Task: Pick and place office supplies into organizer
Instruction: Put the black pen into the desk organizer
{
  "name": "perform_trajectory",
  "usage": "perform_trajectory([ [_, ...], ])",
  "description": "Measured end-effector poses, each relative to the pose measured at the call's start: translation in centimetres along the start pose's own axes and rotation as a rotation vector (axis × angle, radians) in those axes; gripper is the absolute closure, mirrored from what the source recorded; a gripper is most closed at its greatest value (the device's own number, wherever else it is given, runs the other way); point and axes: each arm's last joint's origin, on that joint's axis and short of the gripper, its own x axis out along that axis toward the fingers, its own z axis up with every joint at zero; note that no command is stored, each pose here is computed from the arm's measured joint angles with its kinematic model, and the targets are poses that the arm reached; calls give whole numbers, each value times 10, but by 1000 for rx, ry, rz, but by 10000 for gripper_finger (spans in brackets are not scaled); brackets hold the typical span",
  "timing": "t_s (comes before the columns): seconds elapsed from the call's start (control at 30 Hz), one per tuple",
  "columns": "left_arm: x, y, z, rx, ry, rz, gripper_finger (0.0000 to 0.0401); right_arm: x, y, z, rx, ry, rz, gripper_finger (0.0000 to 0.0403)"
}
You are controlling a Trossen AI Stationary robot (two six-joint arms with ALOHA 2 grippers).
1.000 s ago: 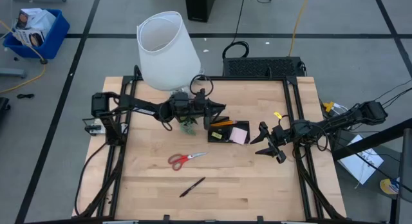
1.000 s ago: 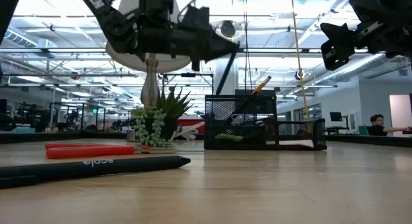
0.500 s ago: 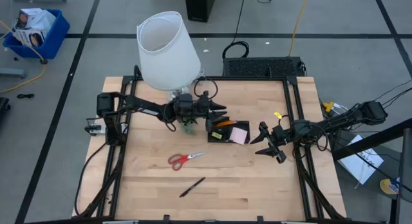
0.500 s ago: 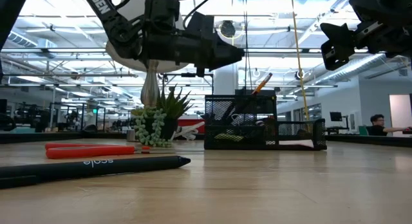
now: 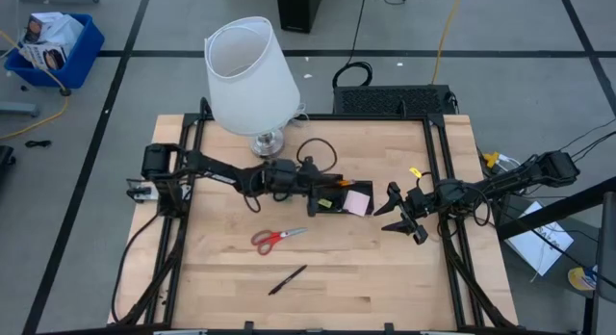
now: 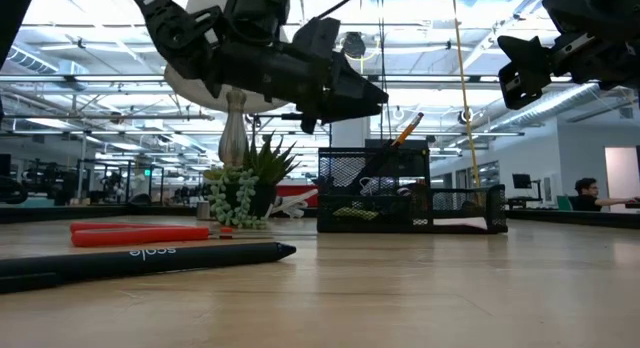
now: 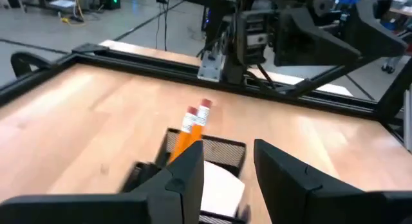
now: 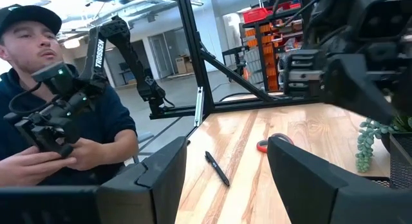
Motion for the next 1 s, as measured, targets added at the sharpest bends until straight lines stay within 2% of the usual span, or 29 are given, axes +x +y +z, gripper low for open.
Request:
perform_trajectory([
  [0.17, -1, -22, -5, -2, 37, 15, 260, 0, 0, 0, 0, -1, 0, 191],
  [0.57, -29, -87, 3, 38, 107, 109, 260, 0, 0, 0, 0, 0, 0, 192],
  [1.0, -42, -127, -15, -129, 190, 118, 260, 0, 0, 0, 0, 0, 0, 192],
])
